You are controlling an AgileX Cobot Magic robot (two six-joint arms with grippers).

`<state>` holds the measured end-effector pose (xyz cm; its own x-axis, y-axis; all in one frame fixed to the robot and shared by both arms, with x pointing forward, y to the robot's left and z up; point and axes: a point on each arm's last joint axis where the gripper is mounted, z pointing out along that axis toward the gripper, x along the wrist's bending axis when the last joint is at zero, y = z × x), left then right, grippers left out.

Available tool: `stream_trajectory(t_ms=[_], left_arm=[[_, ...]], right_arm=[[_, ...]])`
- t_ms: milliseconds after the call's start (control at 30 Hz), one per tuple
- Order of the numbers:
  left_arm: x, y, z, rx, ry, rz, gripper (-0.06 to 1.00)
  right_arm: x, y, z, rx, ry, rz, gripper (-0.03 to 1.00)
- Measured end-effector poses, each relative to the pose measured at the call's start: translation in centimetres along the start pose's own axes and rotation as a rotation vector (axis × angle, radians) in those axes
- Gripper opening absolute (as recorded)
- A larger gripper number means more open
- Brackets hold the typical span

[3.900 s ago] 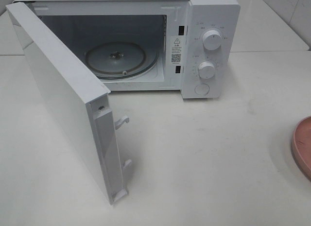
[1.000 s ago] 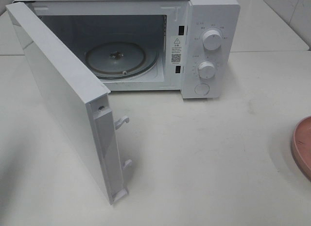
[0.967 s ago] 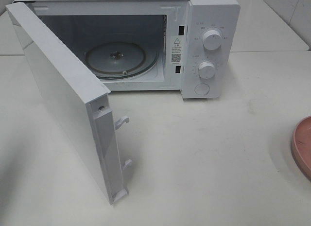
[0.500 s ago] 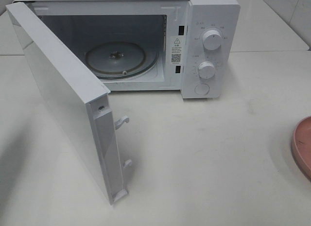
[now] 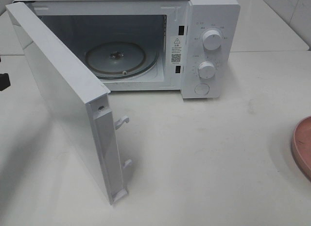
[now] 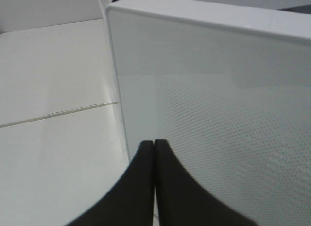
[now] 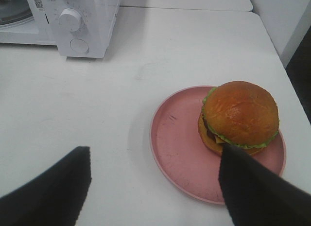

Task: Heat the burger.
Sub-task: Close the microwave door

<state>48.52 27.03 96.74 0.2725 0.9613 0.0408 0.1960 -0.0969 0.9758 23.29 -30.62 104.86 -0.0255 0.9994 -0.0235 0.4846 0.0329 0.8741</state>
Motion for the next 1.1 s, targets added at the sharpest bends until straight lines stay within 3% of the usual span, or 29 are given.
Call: stream_trajectory(t_ms=[233, 367, 567, 1100], left_arm=[[-2.5, -0.2, 2.6, 0.006, -0.125, 0.012, 0.0], [-3.0, -0.6, 3.4, 0.025, -0.135, -0.001, 0.0], [-5.4, -0.5, 5.1, 0.021, -0.224, 0.021, 0.0], [-11.0, 0.5, 8.4, -0.013, -0.23, -0.036, 0.0]], right_arm=[[0.0, 0.0, 0.0, 0.0, 0.0, 0.0, 0.73], [0.0, 0.0, 0.0, 0.0, 0.0, 0.0, 0.73], [0.0, 0.0, 0.0, 0.0, 0.0, 0.0, 0.73], [0.0, 0.0, 0.0, 0.0, 0.0, 0.0, 0.73]])
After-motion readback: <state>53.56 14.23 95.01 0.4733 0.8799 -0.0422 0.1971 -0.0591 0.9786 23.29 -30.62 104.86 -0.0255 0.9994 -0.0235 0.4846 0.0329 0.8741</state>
